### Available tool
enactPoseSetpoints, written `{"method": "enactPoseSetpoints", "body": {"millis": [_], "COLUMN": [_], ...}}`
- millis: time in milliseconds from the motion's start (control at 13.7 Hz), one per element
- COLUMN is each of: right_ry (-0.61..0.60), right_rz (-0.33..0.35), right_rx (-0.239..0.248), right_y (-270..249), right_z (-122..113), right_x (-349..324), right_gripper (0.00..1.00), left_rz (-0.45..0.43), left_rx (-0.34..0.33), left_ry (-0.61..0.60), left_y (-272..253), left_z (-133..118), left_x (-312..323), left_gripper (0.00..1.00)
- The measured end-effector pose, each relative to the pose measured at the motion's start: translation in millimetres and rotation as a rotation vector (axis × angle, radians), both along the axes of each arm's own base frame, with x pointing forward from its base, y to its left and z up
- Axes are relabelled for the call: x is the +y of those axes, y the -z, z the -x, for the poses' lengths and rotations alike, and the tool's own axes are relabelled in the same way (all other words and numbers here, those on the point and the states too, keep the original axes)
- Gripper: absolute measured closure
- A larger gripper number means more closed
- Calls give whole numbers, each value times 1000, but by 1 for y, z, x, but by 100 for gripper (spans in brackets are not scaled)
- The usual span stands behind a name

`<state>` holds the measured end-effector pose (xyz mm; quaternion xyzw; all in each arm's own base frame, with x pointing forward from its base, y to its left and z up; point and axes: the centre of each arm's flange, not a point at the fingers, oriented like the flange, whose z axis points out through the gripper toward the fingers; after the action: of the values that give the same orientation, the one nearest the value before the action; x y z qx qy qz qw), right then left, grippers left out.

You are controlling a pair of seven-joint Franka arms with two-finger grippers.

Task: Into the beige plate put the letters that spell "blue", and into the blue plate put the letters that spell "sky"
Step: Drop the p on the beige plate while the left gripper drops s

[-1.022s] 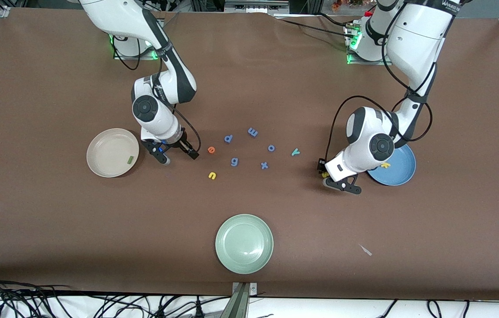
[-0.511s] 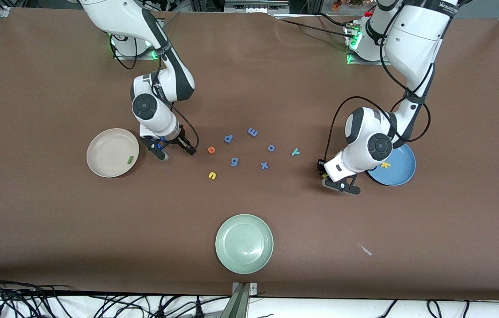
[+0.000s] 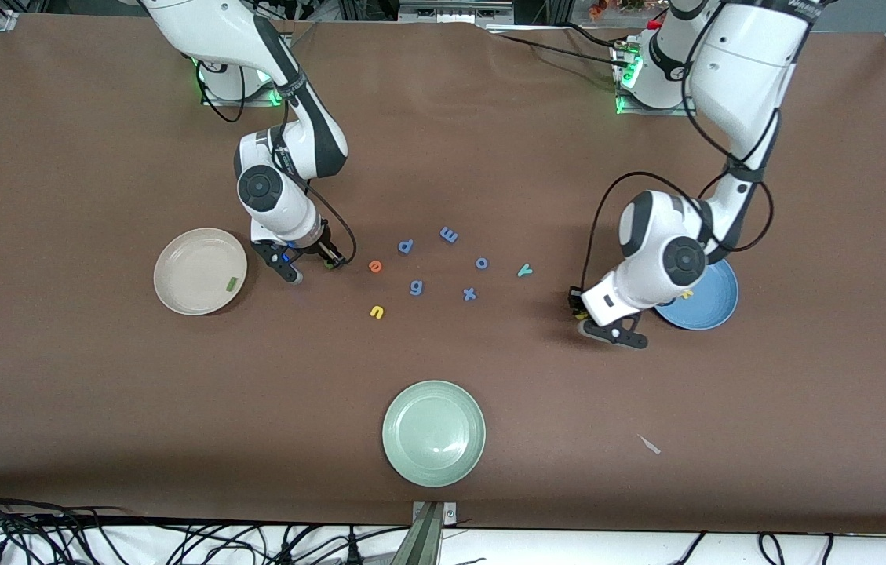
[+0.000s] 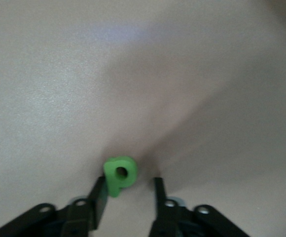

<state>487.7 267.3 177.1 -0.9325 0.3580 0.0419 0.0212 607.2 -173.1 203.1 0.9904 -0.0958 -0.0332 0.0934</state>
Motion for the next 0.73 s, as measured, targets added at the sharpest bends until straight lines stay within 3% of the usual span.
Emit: {"method": "enactPoseSetpoints", "body": {"millis": [219, 511, 657, 730], "right_ry": [-13, -31, -42, -47], "right_rz": [-1, -10, -16, -19], "right_rx": [-3, -10, 18, 24], "right_y": [0, -6, -18, -25], "right_z": [0, -6, -14, -18], "right_x": [0, 5, 14, 16], "right_gripper": [92, 92, 92, 92], "left_rz": [-9, -67, -70, -70], "left_rx": [80, 120, 148, 152], "left_ry": [-47, 4, 14, 18], "left_y": [-45, -40, -24, -22], "left_z": [-2, 19, 31, 33], "left_x": [74, 133, 141, 140], "left_gripper": [72, 72, 68, 61]}}
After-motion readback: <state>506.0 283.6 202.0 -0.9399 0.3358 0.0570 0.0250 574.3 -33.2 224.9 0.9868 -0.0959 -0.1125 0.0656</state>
